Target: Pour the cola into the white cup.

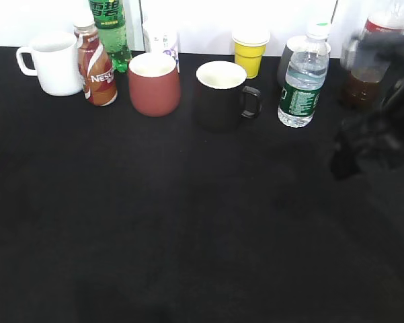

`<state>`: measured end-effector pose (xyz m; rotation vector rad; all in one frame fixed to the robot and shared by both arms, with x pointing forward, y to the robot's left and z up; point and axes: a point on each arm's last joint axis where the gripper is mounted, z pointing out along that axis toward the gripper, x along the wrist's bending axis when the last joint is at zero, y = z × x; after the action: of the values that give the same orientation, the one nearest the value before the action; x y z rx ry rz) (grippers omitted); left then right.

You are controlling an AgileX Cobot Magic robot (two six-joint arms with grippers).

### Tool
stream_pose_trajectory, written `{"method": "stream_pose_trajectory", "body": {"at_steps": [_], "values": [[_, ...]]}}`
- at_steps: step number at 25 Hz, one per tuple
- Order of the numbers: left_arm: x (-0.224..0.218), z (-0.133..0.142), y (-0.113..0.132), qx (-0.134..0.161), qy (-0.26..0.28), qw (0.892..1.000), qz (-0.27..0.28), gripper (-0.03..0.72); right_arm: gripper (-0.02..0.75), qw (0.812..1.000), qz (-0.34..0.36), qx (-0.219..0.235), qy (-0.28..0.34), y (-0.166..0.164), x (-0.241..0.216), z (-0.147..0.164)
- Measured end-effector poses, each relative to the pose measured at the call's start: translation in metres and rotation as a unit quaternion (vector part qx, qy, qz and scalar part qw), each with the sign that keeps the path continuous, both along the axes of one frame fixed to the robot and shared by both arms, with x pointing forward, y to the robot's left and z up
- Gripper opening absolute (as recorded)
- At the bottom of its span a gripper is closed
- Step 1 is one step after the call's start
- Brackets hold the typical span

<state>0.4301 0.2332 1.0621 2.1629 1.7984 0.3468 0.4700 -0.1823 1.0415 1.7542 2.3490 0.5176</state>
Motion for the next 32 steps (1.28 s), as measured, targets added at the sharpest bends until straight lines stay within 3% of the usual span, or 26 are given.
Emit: {"method": "stream_pose_trajectory", "body": {"at_steps": [2,4,6,9,11,13,17,21,26,32], "values": [[-0.019,0.006,0.006,0.006,0.043,0.999,0.006,0.321,0.593,0.999,0.003,0.03,-0.023,-0.006,-0.02,0.027],[-0.041,0.022,0.015,0.0,0.028,1.0,0.008,0.321,0.589,0.998,0.009,0.045,-0.052,-0.02,-0.049,0.056],[-0.068,0.041,0.025,-0.024,-0.032,0.999,0.007,0.321,0.54,0.994,0.017,0.061,-0.091,-0.037,-0.084,0.082],[-0.124,0.069,0.047,-0.051,-0.163,0.985,-0.033,0.346,0.545,0.98,0.03,0.079,-0.178,-0.071,-0.147,0.108],[-0.15,0.071,0.057,-0.059,-0.215,0.974,-0.048,0.492,0.622,0.975,0.027,0.079,-0.208,-0.092,-0.183,0.095],[-0.158,0.049,0.06,-0.053,-0.206,0.976,-0.052,0.566,0.636,0.97,0.038,0.078,-0.227,-0.105,-0.21,0.067],[-0.155,0.007,0.057,-0.044,-0.183,0.98,-0.066,0.576,0.638,0.966,0.049,0.083,-0.241,-0.113,-0.228,0.016],[-0.148,-0.011,0.052,-0.053,-0.185,0.978,-0.079,0.571,0.639,0.956,0.048,0.099,-0.272,-0.109,-0.221,0.014],[-0.148,-0.011,0.052,-0.053,-0.185,0.978,-0.08,0.555,0.637,0.953,0.049,0.105,-0.282,-0.108,-0.219,0.013],[-0.148,-0.011,0.052,-0.053,-0.185,0.978,-0.08,0.555,0.461,0.953,0.05,0.107,-0.281,-0.108,-0.219,0.013]]}}
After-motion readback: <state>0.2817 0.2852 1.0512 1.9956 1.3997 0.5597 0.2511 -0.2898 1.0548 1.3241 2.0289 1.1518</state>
